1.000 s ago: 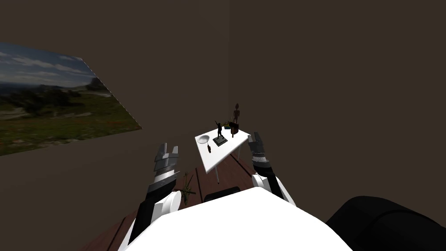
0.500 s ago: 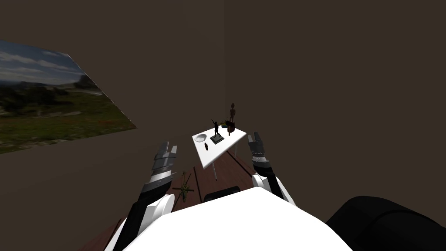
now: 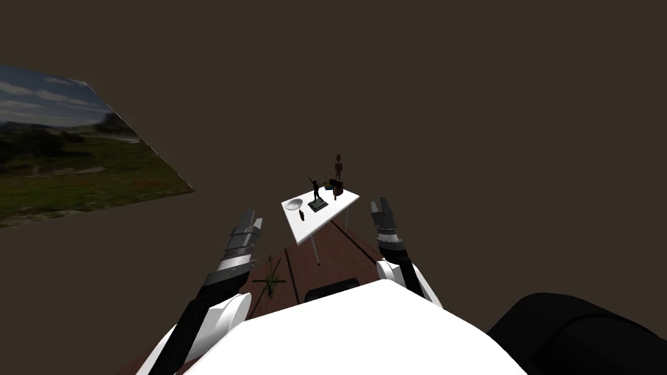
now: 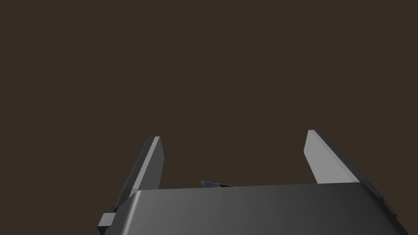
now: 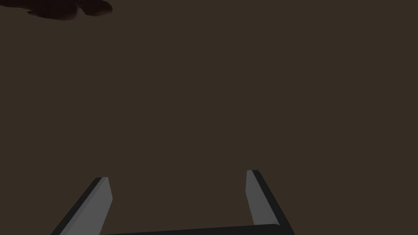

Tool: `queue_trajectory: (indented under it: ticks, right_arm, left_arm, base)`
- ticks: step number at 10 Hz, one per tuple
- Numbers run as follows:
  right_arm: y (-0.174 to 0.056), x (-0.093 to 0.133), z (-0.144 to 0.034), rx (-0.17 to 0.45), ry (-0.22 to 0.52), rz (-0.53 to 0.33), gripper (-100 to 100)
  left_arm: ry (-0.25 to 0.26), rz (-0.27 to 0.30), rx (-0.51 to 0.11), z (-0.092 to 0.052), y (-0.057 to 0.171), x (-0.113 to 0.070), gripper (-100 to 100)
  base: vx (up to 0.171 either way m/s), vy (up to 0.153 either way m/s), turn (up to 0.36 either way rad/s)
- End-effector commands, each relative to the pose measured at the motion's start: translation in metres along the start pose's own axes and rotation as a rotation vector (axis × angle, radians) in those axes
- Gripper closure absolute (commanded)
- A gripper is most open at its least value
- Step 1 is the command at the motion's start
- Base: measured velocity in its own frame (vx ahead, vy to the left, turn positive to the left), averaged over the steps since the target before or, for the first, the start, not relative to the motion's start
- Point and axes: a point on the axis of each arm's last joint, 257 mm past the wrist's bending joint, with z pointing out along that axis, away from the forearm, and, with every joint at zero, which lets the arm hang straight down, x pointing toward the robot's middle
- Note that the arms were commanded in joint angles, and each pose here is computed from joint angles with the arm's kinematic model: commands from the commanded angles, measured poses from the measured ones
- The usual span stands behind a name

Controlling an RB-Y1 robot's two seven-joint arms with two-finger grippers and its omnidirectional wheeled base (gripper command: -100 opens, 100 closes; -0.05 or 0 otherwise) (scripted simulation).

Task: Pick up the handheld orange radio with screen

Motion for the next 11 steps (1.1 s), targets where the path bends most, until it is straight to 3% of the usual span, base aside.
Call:
queue_trajectory:
  ticks: [1,11]
  right_arm:
    - [0.000,0.000,0.000,0.000,0.000,0.000,0]
    - [0.000,0.000,0.000,0.000,0.000,0.000,0]
  left_arm:
    - [0.016,0.034,-0.033,0.001,0.006,-0.002,-100]
    - [0.089,0.172,-0.216,0.000,0.046,-0.012,-100]
  base:
    - [-0.069,-0.068,-0.102]
    - [-0.047,-0.070,-0.075]
